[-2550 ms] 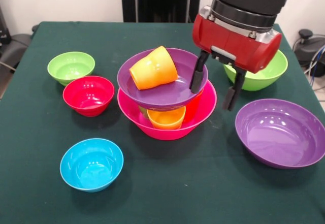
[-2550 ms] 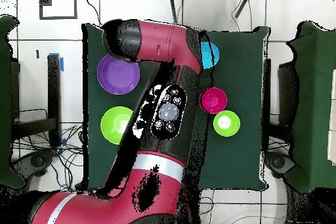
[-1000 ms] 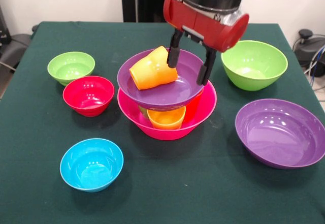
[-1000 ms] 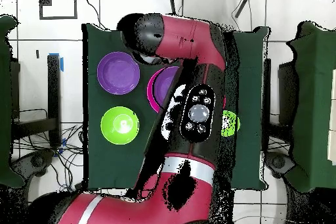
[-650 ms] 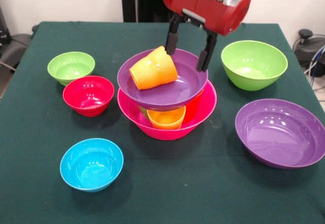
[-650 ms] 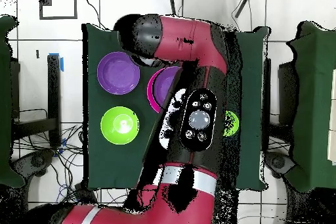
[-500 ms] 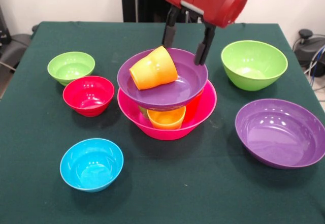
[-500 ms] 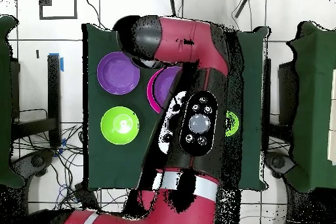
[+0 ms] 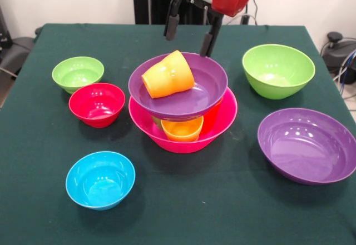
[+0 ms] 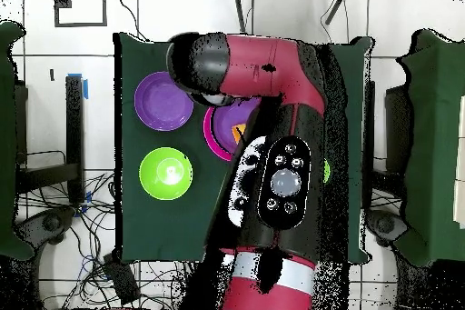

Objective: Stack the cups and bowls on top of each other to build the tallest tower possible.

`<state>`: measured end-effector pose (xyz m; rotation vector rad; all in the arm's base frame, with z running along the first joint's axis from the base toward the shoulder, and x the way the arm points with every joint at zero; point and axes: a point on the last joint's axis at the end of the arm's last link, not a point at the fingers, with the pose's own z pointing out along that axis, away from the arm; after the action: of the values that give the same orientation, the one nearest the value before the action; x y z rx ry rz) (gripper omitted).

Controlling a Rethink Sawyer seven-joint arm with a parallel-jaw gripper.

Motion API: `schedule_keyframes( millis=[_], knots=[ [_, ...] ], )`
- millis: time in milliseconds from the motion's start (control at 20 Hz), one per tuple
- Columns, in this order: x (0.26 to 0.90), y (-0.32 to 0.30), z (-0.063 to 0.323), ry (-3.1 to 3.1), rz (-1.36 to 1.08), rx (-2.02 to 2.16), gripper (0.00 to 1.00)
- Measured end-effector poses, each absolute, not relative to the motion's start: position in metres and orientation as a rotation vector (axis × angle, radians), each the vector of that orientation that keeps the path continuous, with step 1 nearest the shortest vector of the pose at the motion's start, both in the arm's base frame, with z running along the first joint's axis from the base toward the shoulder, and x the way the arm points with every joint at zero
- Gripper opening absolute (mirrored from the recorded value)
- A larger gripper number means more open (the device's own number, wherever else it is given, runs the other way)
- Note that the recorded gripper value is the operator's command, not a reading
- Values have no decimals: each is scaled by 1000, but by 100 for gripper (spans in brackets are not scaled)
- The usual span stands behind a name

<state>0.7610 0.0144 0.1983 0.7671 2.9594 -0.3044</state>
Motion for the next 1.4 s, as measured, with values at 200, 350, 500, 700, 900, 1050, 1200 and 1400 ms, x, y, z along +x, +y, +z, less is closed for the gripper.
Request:
schedule_keyframes(
  millis=[200, 350, 500, 700, 900, 1050, 1200, 1400],
  knots=[
    [754, 15, 192, 2985, -339, 674, 100],
    [749, 15, 187, 2991, -392, 621, 100],
    [746, 16, 184, 2996, -418, 595, 100],
    [738, 15, 176, 3007, -459, 559, 100],
    [732, 14, 170, 3007, -504, 516, 100],
    [728, 14, 166, 3008, -532, 487, 100],
    [724, 13, 161, 3013, -548, 467, 100],
    [718, 15, 154, 3026, -549, 450, 100]
  ],
)
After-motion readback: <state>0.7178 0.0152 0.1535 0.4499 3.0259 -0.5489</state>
